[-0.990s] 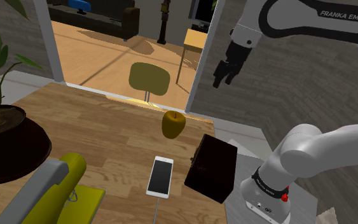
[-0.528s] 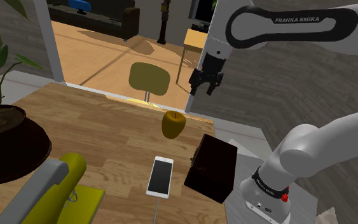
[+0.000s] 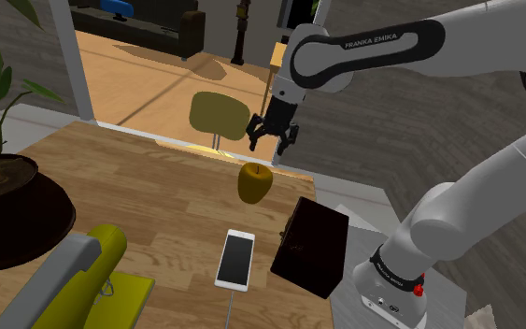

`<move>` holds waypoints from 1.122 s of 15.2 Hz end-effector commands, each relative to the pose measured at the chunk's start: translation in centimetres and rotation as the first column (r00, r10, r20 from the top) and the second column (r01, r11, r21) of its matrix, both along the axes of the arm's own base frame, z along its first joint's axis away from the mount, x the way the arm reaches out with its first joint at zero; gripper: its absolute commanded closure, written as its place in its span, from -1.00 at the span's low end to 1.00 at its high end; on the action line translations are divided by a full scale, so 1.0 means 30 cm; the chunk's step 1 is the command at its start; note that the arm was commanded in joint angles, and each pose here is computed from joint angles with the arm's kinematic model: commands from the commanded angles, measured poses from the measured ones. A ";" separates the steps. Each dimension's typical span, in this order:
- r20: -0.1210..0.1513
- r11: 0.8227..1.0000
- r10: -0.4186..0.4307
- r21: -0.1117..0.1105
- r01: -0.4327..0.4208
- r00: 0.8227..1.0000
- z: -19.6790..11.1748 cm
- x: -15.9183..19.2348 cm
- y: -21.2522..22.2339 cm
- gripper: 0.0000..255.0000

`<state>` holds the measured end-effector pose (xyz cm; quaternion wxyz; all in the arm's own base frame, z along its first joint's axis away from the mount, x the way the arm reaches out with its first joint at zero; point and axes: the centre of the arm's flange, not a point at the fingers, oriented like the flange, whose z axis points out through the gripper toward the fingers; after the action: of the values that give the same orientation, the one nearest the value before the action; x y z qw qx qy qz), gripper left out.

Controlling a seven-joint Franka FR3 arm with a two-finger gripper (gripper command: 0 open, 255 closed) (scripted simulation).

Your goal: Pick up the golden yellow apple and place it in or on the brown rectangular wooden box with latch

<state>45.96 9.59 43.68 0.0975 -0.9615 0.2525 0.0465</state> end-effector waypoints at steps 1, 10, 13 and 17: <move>-0.004 1.000 -0.013 0.005 0.013 1.000 -0.037 0.015 0.010 -1.00; -0.004 1.000 -0.013 0.005 0.013 1.000 -0.133 0.011 0.032 -1.00; -0.004 1.000 -0.013 0.005 0.013 1.000 -0.133 0.011 0.032 -1.00; -0.004 1.000 -0.013 0.005 0.013 1.000 -0.133 0.011 0.032 1.00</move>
<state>46.30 10.54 39.69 0.0999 -0.9595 0.2589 0.0484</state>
